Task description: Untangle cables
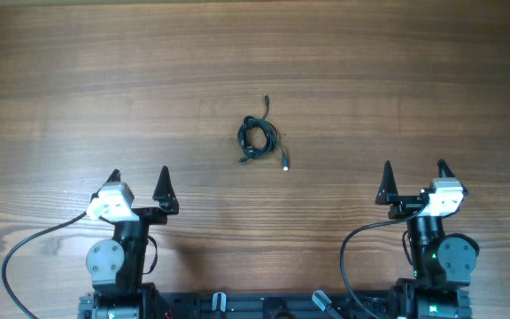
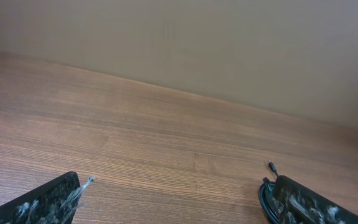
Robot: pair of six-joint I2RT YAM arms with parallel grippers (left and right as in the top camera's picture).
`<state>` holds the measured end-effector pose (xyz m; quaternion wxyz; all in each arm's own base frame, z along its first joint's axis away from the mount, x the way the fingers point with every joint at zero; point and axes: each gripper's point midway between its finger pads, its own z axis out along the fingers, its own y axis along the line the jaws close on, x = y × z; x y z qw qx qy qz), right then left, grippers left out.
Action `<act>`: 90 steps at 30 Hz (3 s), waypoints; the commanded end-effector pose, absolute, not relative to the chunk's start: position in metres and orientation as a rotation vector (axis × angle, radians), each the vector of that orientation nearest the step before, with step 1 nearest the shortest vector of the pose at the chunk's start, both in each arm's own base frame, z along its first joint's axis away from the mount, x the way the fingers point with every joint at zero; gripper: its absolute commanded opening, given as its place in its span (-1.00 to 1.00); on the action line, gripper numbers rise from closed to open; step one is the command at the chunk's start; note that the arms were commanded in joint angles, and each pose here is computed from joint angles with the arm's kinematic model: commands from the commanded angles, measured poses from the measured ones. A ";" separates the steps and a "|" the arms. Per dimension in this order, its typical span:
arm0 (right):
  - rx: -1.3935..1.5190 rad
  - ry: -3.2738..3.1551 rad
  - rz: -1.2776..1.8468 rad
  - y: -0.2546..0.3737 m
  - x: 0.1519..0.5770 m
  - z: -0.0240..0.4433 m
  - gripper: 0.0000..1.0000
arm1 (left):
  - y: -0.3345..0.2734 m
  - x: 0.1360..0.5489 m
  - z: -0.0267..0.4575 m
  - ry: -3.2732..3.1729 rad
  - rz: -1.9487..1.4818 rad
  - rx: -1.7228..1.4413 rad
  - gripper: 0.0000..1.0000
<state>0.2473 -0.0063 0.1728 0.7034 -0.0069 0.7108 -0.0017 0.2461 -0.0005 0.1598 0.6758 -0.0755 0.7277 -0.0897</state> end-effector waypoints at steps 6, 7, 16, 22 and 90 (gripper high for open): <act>-0.017 1.574 -0.020 -0.007 0.247 0.174 0.99 | 0.000 0.246 0.157 1.638 -0.186 -0.154 1.00; -0.017 1.574 -0.020 -0.007 0.247 0.174 1.00 | 0.000 0.246 0.157 1.638 -0.186 -0.154 1.00; -0.017 1.574 -0.020 -0.007 0.247 0.174 0.99 | 0.000 0.246 0.157 1.638 -0.186 -0.154 1.00; -0.017 1.574 -0.020 -0.007 0.247 0.174 1.00 | 0.000 0.246 0.157 1.638 -0.186 -0.154 1.00; -0.017 1.574 -0.020 -0.007 0.247 0.174 0.99 | -0.193 0.368 0.184 2.334 -0.657 0.220 1.00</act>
